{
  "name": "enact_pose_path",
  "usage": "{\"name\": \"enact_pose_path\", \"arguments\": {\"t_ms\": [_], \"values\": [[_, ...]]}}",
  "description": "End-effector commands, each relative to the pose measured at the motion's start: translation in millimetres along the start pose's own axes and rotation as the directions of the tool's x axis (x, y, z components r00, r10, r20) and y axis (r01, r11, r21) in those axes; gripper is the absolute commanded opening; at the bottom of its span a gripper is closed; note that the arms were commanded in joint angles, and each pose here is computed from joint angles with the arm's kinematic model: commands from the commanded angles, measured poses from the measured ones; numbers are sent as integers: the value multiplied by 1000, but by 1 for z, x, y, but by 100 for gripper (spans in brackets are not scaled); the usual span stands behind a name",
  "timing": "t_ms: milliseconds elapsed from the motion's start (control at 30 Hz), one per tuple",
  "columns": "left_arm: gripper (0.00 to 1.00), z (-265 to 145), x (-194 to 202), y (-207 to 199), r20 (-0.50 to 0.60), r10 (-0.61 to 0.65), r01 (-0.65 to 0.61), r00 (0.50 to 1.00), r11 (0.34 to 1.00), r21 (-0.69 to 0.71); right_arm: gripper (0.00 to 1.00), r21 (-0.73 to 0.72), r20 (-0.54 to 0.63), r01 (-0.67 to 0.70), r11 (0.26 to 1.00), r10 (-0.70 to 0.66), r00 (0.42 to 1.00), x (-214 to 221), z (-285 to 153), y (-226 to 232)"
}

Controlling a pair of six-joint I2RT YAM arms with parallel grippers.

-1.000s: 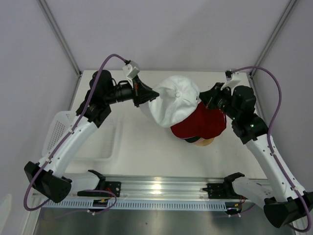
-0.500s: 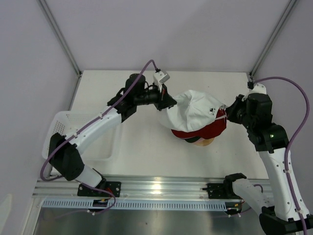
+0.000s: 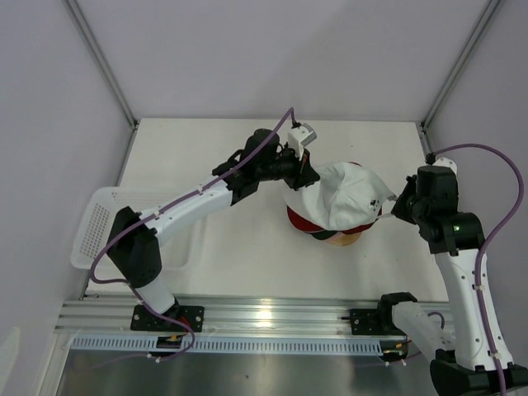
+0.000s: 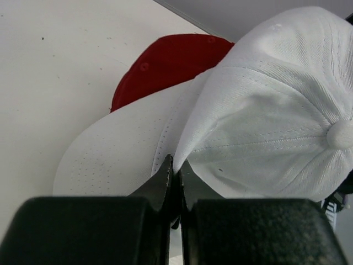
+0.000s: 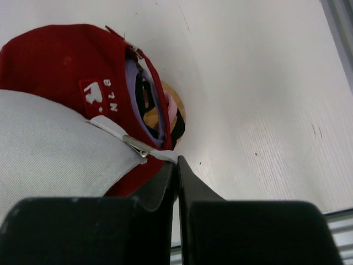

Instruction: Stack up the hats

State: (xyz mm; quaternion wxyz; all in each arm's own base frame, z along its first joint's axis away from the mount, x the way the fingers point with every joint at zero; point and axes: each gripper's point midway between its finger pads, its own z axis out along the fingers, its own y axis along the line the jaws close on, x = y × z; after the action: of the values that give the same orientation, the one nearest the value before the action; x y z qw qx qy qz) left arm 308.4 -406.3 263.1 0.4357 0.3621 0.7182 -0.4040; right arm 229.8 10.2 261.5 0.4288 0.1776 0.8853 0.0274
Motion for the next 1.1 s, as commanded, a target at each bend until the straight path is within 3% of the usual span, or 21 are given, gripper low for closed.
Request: {"name": "enact_pose_path", "arguments": {"t_ms": [0,167,300,400,600,667,700,800,833,900,1067], "values": [[5,6,-21,26,80,-12,23,997,991,-130,5,27,31,-5,1000,5,999,-13,19,-2],[10,10,-20,37,100,-40,57,994,983,-174,3,20,19,-17,1000,17,1000,-23,60,7],[12,15,-13,38,89,-75,89,993,981,-172,2,-4,63,-38,999,38,997,-40,66,14],[24,18,-9,43,83,-86,101,993,977,-188,7,-24,112,-39,999,42,993,-51,69,19],[25,18,19,57,9,-141,138,990,954,-265,3,-32,12,-26,999,26,1000,-30,99,23],[42,12,22,57,-4,-156,149,988,947,-284,2,-48,-12,-29,998,28,1000,-23,103,25],[59,7,29,60,-24,-184,168,983,935,-311,2,-48,-22,-29,998,28,999,-16,107,24],[76,-13,25,59,2,-207,195,978,918,-345,3,-26,-29,-17,1000,16,999,-9,110,18],[80,-19,35,62,-4,-219,203,976,906,-371,3,-15,-45,-8,1000,8,999,-3,112,15],[90,-38,17,61,74,-225,236,972,891,-388,3,7,-57,9,1000,-9,998,2,115,10],[100,-68,33,80,227,-345,410,911,816,-408,3,-21,-75,18,1000,-19,997,9,121,13]]}}
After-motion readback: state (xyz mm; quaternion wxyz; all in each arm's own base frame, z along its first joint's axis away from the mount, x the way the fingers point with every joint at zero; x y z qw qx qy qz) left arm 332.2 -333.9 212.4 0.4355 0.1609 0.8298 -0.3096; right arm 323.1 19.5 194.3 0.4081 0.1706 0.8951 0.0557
